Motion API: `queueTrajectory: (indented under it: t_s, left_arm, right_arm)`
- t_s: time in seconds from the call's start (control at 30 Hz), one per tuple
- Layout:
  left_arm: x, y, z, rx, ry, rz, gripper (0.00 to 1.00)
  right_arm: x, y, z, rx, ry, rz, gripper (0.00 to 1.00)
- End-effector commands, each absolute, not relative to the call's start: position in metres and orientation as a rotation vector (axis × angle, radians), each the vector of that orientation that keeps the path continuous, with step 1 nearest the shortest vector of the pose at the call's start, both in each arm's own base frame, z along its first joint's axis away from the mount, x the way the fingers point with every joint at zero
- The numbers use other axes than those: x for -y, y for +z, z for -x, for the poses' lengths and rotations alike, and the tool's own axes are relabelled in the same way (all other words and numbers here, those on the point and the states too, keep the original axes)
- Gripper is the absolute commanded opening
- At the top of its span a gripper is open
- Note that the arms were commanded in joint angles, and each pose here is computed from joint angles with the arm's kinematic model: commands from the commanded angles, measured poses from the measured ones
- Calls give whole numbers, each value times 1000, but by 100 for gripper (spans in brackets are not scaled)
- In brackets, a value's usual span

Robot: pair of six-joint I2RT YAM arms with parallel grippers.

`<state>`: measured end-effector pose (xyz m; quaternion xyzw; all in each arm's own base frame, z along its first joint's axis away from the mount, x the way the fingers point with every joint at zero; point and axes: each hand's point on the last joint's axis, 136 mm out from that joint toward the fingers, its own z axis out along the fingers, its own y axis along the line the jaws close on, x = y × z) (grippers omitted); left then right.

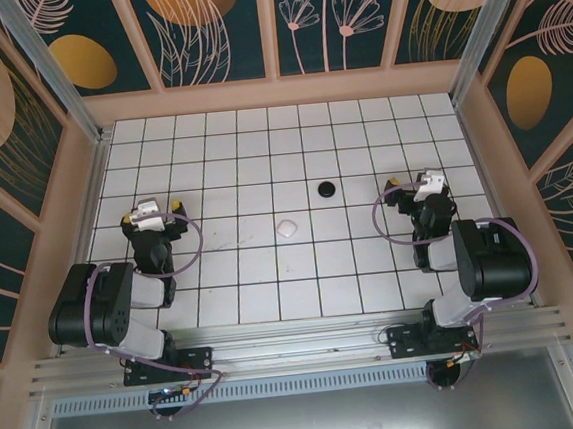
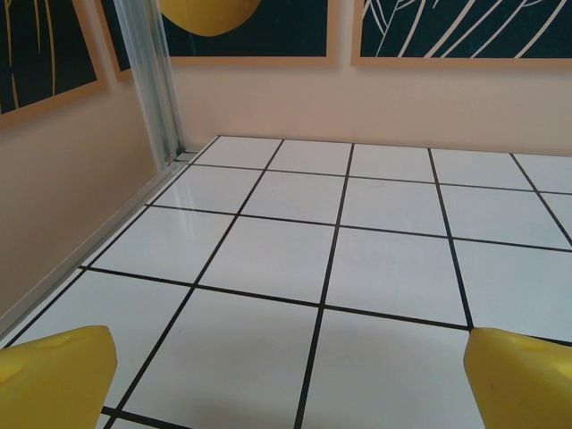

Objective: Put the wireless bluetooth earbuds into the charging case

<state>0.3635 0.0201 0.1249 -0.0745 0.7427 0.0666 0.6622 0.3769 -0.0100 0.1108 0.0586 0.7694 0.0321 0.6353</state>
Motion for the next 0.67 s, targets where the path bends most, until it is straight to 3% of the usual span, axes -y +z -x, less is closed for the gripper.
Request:
queueTrajectory:
  t_s: [0.0, 0.63]
  left_arm:
    - [-20, 140, -368, -1622, 123, 185, 99]
    - [-20, 140, -368, -1622, 121, 187, 99]
  right_arm:
    - [10, 122, -378, -1713, 74, -113, 99]
    - [9, 121, -378, -1715, 74, -112, 99]
